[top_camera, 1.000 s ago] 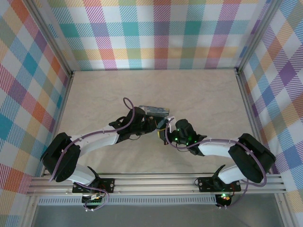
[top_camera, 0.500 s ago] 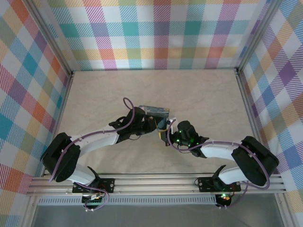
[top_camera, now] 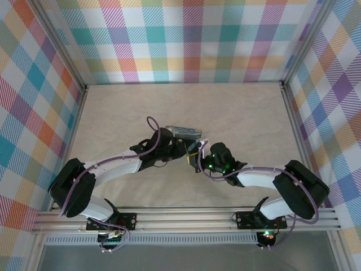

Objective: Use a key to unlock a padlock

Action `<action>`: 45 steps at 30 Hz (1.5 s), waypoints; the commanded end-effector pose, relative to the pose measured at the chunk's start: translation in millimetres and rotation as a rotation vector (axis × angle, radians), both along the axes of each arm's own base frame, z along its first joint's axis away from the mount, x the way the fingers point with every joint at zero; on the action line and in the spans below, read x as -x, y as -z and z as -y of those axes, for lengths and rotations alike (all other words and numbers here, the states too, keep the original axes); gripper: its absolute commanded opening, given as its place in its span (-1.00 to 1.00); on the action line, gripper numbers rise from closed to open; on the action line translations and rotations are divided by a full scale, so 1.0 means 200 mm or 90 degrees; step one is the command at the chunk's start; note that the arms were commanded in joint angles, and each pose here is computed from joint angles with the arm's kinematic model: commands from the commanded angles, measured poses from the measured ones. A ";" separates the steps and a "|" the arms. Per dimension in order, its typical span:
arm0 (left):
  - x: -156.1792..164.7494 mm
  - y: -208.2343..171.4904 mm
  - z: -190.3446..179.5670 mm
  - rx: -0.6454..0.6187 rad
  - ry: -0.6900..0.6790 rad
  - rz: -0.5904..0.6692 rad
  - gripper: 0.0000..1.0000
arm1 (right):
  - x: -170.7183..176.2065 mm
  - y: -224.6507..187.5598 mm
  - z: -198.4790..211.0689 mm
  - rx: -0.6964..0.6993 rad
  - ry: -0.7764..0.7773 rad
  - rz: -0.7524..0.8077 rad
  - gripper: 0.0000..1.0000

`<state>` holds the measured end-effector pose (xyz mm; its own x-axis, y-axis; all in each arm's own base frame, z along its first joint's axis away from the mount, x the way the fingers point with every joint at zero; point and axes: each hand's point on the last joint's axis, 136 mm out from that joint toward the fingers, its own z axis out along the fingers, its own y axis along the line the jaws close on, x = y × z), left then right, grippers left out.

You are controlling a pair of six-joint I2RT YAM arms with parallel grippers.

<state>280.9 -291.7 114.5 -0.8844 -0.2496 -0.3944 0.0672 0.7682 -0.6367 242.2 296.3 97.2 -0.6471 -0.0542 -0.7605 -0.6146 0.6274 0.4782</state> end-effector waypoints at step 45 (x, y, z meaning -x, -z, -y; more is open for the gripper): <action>-0.01 -0.14 0.07 0.042 0.012 0.015 -0.50 | -0.16 -0.12 -0.03 -0.022 0.049 0.114 -1.00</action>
